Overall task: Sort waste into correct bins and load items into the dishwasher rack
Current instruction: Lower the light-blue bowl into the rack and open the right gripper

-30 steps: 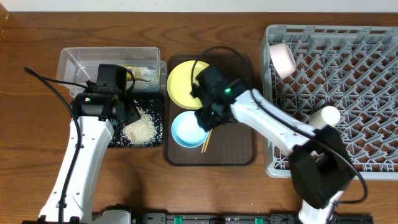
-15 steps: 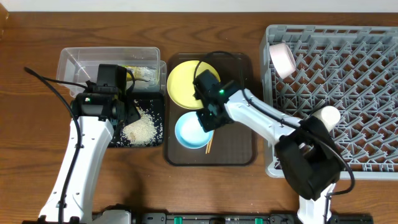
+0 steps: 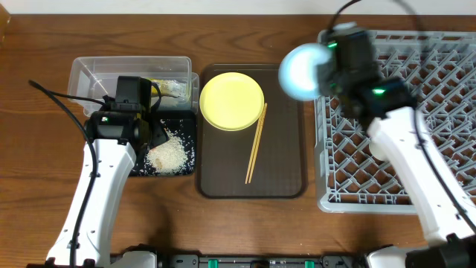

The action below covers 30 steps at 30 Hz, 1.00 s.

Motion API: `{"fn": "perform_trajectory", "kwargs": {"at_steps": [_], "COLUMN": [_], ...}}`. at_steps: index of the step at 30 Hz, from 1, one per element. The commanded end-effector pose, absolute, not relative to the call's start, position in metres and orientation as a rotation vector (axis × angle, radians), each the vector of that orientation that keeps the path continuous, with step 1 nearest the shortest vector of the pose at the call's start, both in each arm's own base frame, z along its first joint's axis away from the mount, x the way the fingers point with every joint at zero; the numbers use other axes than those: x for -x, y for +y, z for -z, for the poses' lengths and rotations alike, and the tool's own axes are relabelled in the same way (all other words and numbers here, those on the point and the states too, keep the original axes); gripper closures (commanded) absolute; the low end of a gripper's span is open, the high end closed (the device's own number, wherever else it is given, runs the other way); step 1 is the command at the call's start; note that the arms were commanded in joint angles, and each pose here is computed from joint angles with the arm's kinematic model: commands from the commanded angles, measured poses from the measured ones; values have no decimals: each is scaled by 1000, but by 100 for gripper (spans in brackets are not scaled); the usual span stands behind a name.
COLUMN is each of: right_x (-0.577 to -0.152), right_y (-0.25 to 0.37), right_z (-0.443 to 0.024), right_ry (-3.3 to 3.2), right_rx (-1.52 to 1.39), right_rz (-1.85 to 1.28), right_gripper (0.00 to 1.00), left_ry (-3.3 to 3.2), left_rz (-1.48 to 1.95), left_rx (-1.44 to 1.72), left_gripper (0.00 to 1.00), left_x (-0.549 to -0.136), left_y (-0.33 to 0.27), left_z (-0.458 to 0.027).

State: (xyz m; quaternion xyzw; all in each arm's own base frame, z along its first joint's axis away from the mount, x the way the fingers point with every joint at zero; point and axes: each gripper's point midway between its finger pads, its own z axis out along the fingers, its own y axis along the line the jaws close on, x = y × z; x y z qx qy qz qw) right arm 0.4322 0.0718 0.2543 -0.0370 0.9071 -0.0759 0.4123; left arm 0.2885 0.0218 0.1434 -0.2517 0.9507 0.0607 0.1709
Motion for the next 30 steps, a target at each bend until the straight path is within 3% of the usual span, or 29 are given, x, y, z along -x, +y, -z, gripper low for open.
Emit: {"fn": "perform_trajectory", "kwargs": {"at_steps": [1,7,12,20,30], "right_x": [-443,-458,-470,-482,-500], "right_y": [8,-65,-98,-136,-136], "right_z": [-273,-299,-292,-256,-200], "right_ry": [2207,2071,2033,1985,2052], "right_rx": [103,-68,-118,-307,-255], "right_rz": [567,907,1119,1342,1387], "right_gripper": [99,99,99,99,99], "left_ry": [2693,2693,2693,2693,2695], "left_rz": [-177,-178,-178,-177,-174], "left_rx": [728,729,729,729,728], "left_gripper": [32,32,32,32,32], "left_x": [-287,-287,-287,-287,-287], "left_y": [24,24,24,24,24], "left_z": [-143,-143,-143,-143,-142]}}
